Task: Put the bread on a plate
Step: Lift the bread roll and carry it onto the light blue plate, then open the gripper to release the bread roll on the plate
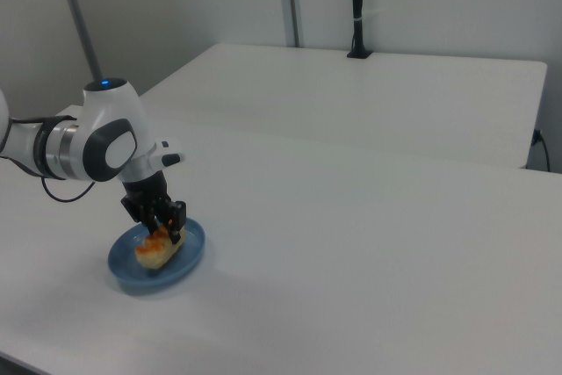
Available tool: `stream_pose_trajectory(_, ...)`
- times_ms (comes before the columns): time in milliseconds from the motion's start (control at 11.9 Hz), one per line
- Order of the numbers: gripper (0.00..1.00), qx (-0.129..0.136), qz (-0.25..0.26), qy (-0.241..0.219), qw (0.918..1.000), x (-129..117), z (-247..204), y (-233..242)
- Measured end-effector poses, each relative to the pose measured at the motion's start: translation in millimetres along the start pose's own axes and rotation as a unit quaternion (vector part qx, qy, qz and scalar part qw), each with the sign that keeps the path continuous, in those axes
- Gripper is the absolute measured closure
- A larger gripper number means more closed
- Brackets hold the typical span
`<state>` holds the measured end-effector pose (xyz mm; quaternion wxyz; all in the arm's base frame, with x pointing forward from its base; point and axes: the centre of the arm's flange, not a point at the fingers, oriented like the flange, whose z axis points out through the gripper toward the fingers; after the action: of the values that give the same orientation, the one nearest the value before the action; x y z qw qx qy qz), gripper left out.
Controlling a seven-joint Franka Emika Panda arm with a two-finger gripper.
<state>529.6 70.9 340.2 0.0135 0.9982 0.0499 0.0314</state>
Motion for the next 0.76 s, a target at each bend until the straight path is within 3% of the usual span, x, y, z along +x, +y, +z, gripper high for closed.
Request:
stream_pose_trajectory(422,0.46,0.000,0.027,-0.005,0.9996,-5,8,-5)
stream_pose_trajectory(506,0.38,0.000,0.029,-0.005,0.9996,-5,8,-5)
stream_pose_trajectory(675,0.05,0.000,0.036,-0.003,0.9994,1,-1,-4)
stream_pose_trajectory(759,0.01,-0.001,0.037,-0.011,0.9992,6,-11,-4)
